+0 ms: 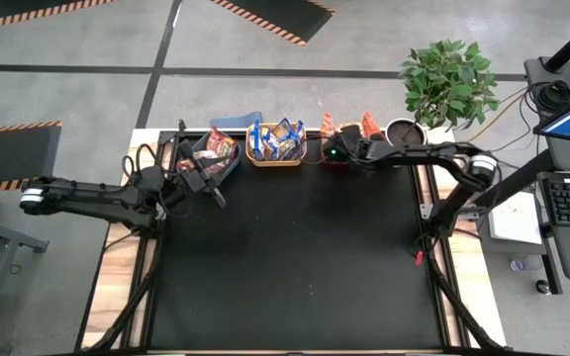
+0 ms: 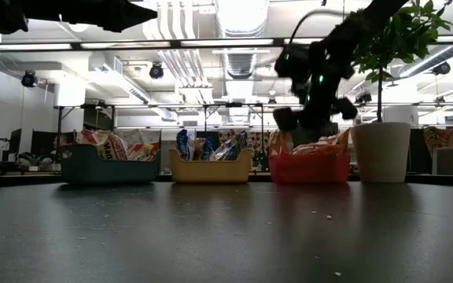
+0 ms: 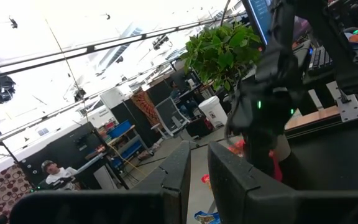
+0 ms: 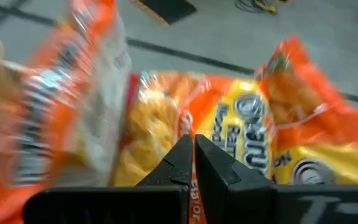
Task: Sort Maruchan noodles
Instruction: Put the orange noodle pack into the red bin, then return to Home Position
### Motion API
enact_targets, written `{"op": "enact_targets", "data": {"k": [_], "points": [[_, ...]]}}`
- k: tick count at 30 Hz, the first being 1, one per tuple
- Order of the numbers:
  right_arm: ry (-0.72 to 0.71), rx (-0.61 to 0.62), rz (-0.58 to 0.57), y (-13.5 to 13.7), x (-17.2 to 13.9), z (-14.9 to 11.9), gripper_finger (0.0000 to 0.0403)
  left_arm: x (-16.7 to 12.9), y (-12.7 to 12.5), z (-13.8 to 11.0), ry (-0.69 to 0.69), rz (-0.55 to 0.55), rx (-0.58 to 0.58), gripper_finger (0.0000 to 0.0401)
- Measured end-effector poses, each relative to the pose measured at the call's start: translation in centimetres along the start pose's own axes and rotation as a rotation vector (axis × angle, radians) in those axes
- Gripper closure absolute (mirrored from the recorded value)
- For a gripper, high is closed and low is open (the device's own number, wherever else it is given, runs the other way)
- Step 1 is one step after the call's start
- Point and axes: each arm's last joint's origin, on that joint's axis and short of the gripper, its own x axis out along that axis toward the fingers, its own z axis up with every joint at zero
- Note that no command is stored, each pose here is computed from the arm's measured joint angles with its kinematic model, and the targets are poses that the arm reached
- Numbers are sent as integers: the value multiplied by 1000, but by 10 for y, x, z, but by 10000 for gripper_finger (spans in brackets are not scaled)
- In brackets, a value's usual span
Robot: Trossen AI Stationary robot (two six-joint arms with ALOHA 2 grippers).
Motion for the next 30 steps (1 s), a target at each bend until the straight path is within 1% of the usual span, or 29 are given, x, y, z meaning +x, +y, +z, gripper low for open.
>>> {"op": "enact_targets", "data": {"k": [6, 8, 10, 13, 15, 19, 22, 26, 28, 30], "points": [[-98, 6, 105, -7, -46, 19, 394, 0, 0, 0, 0, 0, 0, 362], [-135, -41, 155, -8, -65, 22, 394, 0, 0, 0, 0, 0, -3, 362], [-168, -116, 203, -7, -83, 22, 394, 0, 0, 0, 0, 0, -5, 362], [-203, -220, 263, -8, -104, 14, 394, 0, 0, 0, 0, -1, -10, 362], [-219, -259, 301, -10, -115, 6, 394, 0, 0, 0, 0, 0, -25, 362], [-236, -331, 354, -18, -126, -15, 394, -2, 0, -1, 17, -13, -44, 362], [-254, -342, 405, -27, -126, -32, 394, -4, -1, -5, 61, -45, -36, 362], [-290, -354, 559, -40, -120, -53, 394, -12, -1, -10, 128, -88, -77, 362], [-341, -361, 653, -47, -118, -61, 394, -18, -1, -15, 181, -114, -140, 362], [-399, -350, 732, -55, -116, -66, 394, -26, -3, -25, 239, -138, -197, 362]]}}
